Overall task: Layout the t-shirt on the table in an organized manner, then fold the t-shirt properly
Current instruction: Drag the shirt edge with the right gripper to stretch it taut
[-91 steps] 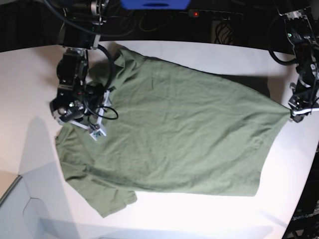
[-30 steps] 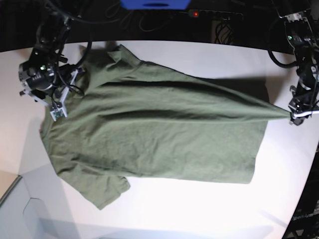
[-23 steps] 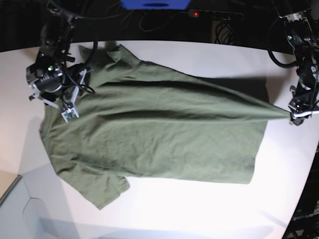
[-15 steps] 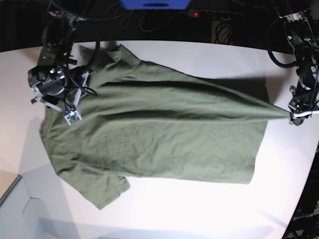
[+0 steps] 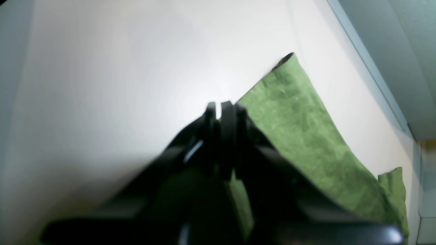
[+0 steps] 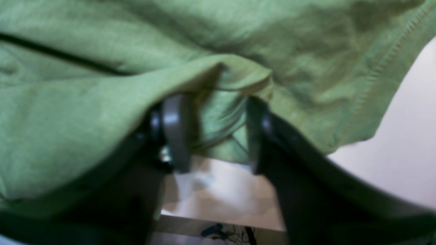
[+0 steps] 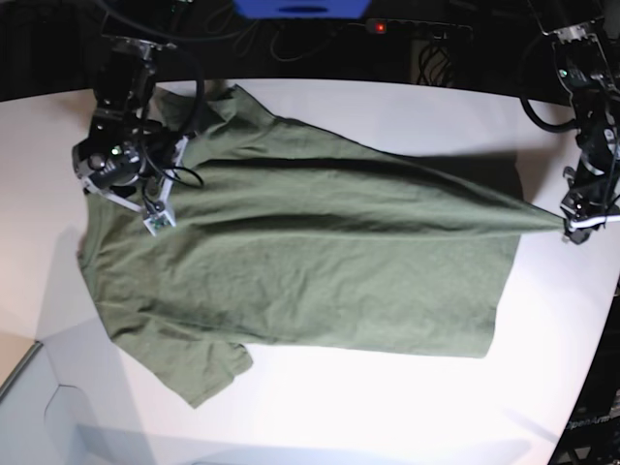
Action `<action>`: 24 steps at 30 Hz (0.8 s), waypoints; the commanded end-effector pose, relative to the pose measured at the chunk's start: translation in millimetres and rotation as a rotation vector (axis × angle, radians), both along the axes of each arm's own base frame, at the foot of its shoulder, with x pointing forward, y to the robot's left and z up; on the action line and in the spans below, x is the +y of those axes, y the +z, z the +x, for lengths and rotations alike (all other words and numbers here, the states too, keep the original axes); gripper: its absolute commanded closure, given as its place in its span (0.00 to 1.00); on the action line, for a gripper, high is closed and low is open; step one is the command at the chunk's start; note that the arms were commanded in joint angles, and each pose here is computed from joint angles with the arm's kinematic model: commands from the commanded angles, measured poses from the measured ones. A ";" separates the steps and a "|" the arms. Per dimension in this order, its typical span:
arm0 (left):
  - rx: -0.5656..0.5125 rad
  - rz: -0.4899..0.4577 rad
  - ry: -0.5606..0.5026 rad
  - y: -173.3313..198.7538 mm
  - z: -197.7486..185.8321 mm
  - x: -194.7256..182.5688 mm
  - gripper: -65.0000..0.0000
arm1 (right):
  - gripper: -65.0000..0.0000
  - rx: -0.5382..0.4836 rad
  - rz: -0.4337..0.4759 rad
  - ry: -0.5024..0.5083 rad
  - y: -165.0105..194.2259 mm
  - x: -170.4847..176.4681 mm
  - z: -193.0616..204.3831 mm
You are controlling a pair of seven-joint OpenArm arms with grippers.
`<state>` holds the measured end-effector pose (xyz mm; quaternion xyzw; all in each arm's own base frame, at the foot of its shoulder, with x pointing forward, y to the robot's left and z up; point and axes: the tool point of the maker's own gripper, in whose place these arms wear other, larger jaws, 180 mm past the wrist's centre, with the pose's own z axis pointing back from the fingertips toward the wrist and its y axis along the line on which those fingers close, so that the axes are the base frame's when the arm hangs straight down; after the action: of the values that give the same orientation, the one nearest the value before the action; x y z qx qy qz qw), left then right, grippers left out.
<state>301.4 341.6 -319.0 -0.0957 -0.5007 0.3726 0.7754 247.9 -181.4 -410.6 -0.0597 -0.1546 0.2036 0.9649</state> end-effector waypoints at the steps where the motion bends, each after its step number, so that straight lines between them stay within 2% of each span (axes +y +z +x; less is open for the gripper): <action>1: -0.044 0.026 0.009 16.6 5.6 6.9 1.00 | 0.75 -0.042 -0.001 0.004 9.3 0.1 11.0; 4: -0.045 0.027 0.010 16.8 5.7 7.1 1.00 | 0.99 -0.042 -0.003 0.003 10.0 -0.3 10.9; 5: -0.045 0.027 0.010 16.8 5.7 7.1 1.00 | 1.00 -0.040 -0.004 0.002 9.8 -0.5 10.5; 13: -0.051 0.027 0.010 18.7 7.5 7.1 1.00 | 1.00 -0.044 -0.018 -0.010 12.4 -7.5 7.2; 20: -0.052 0.027 0.010 19.1 8.0 7.1 1.00 | 1.00 -0.149 -0.087 -0.123 49.4 -43.5 -6.1; 24: -0.054 0.027 0.010 19.6 8.4 7.1 1.00 | 1.00 -0.115 -0.113 -0.182 45.0 -61.7 -31.3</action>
<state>303.0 341.8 -317.5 -0.0966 -0.5027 0.3726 0.7740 215.7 -237.3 -371.3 -0.1262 -0.1897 0.1215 0.9661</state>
